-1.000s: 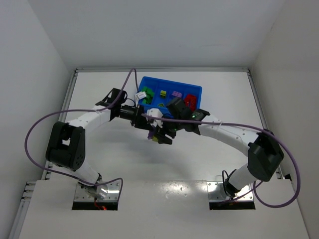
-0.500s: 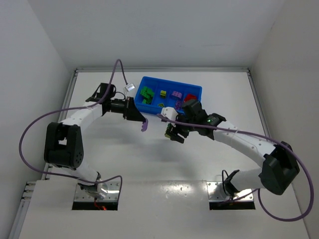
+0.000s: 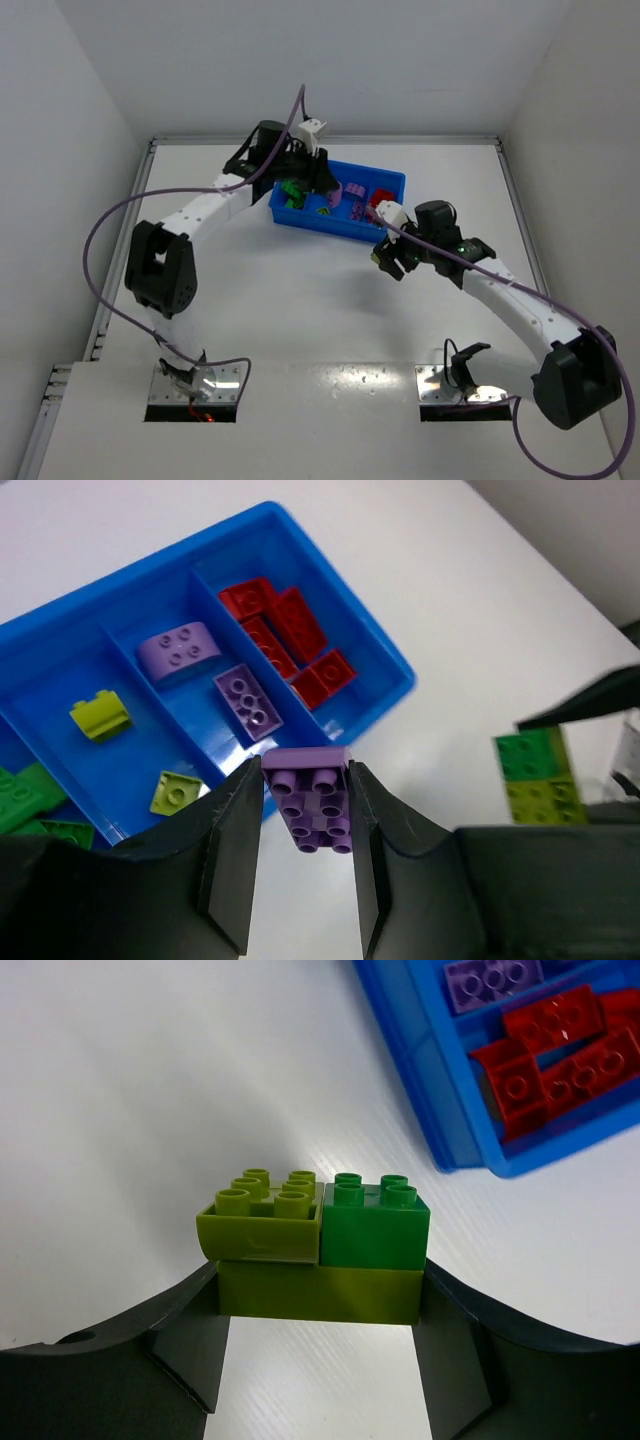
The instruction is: Sort the legos into containers by color
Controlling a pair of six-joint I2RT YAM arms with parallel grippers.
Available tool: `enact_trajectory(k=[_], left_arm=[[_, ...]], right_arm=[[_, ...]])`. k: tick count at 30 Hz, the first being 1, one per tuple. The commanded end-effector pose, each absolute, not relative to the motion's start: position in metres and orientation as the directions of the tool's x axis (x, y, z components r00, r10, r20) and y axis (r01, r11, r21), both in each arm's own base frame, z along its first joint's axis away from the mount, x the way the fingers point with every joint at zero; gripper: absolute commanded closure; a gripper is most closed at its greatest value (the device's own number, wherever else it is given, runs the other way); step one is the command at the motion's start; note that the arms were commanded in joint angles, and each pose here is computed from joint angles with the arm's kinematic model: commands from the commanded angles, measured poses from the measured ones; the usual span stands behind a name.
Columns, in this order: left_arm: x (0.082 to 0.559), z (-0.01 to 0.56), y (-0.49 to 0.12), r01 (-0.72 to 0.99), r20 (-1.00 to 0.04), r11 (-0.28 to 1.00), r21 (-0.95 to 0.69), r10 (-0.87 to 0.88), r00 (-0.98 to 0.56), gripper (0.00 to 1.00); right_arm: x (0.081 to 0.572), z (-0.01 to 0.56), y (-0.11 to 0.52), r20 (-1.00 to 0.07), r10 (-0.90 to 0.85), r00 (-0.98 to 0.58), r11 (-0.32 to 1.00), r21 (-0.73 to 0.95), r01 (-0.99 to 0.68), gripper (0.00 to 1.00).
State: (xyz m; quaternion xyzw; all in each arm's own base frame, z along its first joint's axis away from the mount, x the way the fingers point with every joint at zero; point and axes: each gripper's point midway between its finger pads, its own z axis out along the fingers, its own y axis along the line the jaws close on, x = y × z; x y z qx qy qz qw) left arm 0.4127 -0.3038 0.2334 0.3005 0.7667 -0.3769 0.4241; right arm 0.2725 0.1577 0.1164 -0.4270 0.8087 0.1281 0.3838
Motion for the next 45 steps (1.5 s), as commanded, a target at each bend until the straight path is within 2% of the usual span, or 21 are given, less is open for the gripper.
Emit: enact_trajectory(k=[1, 2, 7, 12, 16, 18, 19, 21, 25, 26, 27, 28, 29, 32, 33, 36, 37, 39, 45], left_arm=[[0.448, 0.220, -0.315, 0.727, -0.877, 0.614, -0.309, 0.113, -0.467, 0.91], [0.457, 0.202, -0.319, 0.718, -0.862, 0.618, -0.320, 0.124, -0.491, 0.91], [0.477, 0.181, -0.335, 0.711, -0.846, 0.616, -0.339, 0.130, -0.517, 0.91], [0.480, 0.163, -0.355, 0.721, -0.834, 0.599, -0.348, 0.154, -0.530, 0.89], [0.483, 0.155, -0.363, 0.723, -0.828, 0.594, -0.352, 0.163, -0.536, 0.84], [0.485, 0.141, -0.363, 0.712, -0.816, 0.605, -0.356, 0.171, -0.552, 0.73], [0.481, 0.141, -0.367, 0.718, -0.816, 0.599, -0.356, 0.176, -0.551, 0.60], [0.483, 0.140, -0.366, 0.711, -0.817, 0.610, -0.349, 0.175, -0.550, 0.48], [0.487, 0.137, -0.361, 0.692, -0.814, 0.640, -0.334, 0.175, -0.554, 0.31], [0.488, 0.145, -0.360, 0.692, -0.823, 0.644, -0.326, 0.168, -0.543, 0.24], [0.486, 0.145, -0.359, 0.691, -0.820, 0.645, -0.327, 0.169, -0.546, 0.24], [0.481, 0.145, -0.358, 0.695, -0.816, 0.636, -0.335, 0.173, -0.551, 0.24], [0.477, 0.162, -0.354, 0.708, -0.828, 0.620, -0.339, 0.161, -0.537, 0.29], [0.433, 0.179, -0.355, 0.774, -0.815, 0.473, -0.421, 0.176, -0.552, 0.33], [0.408, 0.211, -0.352, 0.816, -0.832, 0.370, -0.444, 0.168, -0.529, 0.34], [0.358, 0.218, -0.340, 0.812, -0.795, 0.245, -0.530, 0.188, -0.576, 0.34], [0.336, 0.238, -0.336, 0.829, -0.809, 0.173, -0.531, 0.188, -0.557, 0.34], [0.299, 0.230, -0.325, 0.792, -0.764, 0.124, -0.597, 0.212, -0.609, 0.33], [0.256, 0.239, -0.316, 0.827, -0.800, 0.066, -0.559, 0.219, -0.558, 0.24]], right_arm=[[0.282, 0.134, 0.154, -0.786, -0.522, -0.331, 0.650, -0.116, -0.751, 0.97], [0.283, 0.135, 0.151, -0.790, -0.506, -0.345, 0.663, -0.101, -0.742, 0.97], [0.284, 0.138, 0.147, -0.800, -0.485, -0.352, 0.675, -0.086, -0.733, 0.96], [0.286, 0.136, 0.145, -0.800, -0.477, -0.365, 0.679, -0.071, -0.731, 0.96], [0.286, 0.137, 0.148, -0.804, -0.473, -0.361, 0.669, -0.061, -0.741, 0.96], [0.286, 0.137, 0.148, -0.804, -0.473, -0.361, 0.669, -0.061, -0.741, 0.96], [0.288, 0.141, 0.149, -0.808, -0.470, -0.354, 0.669, -0.065, -0.740, 0.96], [0.288, 0.138, 0.149, -0.802, -0.479, -0.355, 0.665, -0.067, -0.744, 0.96], [0.290, 0.142, 0.150, -0.808, -0.481, -0.340, 0.656, -0.074, -0.751, 0.96], [0.290, 0.139, 0.150, -0.804, -0.483, -0.347, 0.655, -0.070, -0.752, 0.96], [0.291, 0.143, 0.153, -0.810, -0.479, -0.337, 0.650, -0.069, -0.757, 0.96], [0.290, 0.144, 0.154, -0.811, -0.486, -0.324, 0.637, -0.076, -0.767, 0.96], [0.290, 0.144, 0.155, -0.813, -0.490, -0.315, 0.628, -0.079, -0.774, 0.96], [0.281, 0.144, 0.167, -0.812, -0.521, -0.262, 0.546, -0.081, -0.834, 0.95], [0.277, 0.148, 0.172, -0.819, -0.529, -0.221, 0.500, -0.090, -0.862, 0.95], [0.269, 0.144, 0.184, -0.827, -0.528, -0.191, 0.410, -0.052, -0.911, 0.94], [0.271, 0.147, 0.188, -0.834, -0.528, -0.163, 0.379, -0.060, -0.923, 0.94], [0.262, 0.157, 0.206, -0.861, -0.492, -0.129, 0.287, -0.020, -0.958, 0.94], [0.251, 0.174, 0.232, -0.892, -0.443, -0.089, 0.137, 0.031, -0.990, 0.94]])
